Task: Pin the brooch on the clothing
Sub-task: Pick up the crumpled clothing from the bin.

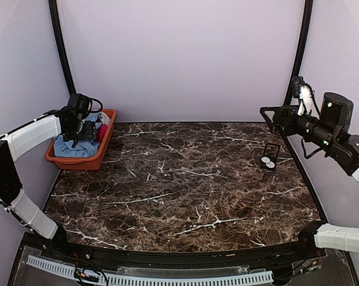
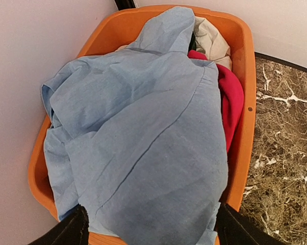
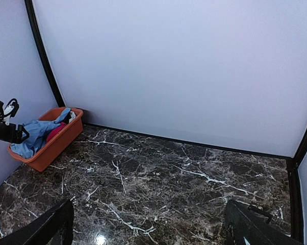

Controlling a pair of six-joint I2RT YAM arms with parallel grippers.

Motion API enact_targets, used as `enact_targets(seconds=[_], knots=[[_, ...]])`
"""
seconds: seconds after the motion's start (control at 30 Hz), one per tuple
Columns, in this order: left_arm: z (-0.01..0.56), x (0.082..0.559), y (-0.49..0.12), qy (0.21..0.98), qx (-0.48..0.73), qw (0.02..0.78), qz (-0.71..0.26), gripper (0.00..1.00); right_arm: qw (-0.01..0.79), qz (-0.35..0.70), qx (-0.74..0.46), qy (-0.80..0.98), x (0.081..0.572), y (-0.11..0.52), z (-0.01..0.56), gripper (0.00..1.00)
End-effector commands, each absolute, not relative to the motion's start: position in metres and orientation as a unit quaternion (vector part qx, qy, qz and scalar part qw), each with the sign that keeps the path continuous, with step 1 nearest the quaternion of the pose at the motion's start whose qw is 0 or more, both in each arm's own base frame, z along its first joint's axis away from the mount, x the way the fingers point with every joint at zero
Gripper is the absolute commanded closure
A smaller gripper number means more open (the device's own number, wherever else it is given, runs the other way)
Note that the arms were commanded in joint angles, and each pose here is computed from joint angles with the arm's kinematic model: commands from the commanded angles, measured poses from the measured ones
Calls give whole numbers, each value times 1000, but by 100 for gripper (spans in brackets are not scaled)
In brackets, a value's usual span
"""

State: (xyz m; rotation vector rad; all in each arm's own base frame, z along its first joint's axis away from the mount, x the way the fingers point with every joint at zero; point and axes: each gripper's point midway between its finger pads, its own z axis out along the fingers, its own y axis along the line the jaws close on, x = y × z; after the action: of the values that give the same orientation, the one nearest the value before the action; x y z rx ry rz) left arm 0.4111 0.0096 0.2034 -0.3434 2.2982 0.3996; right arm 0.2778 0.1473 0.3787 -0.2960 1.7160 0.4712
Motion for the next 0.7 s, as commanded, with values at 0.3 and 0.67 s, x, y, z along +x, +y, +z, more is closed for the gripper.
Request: enact_targets(seconds=[0.3,0.67], knots=[[175,421,8,911,-143,359,144,37,619,207,-137,745,275,150,377,1],[191,421,6,904,-149,381,126,90,614,204,-137,750,280,152,374,1]])
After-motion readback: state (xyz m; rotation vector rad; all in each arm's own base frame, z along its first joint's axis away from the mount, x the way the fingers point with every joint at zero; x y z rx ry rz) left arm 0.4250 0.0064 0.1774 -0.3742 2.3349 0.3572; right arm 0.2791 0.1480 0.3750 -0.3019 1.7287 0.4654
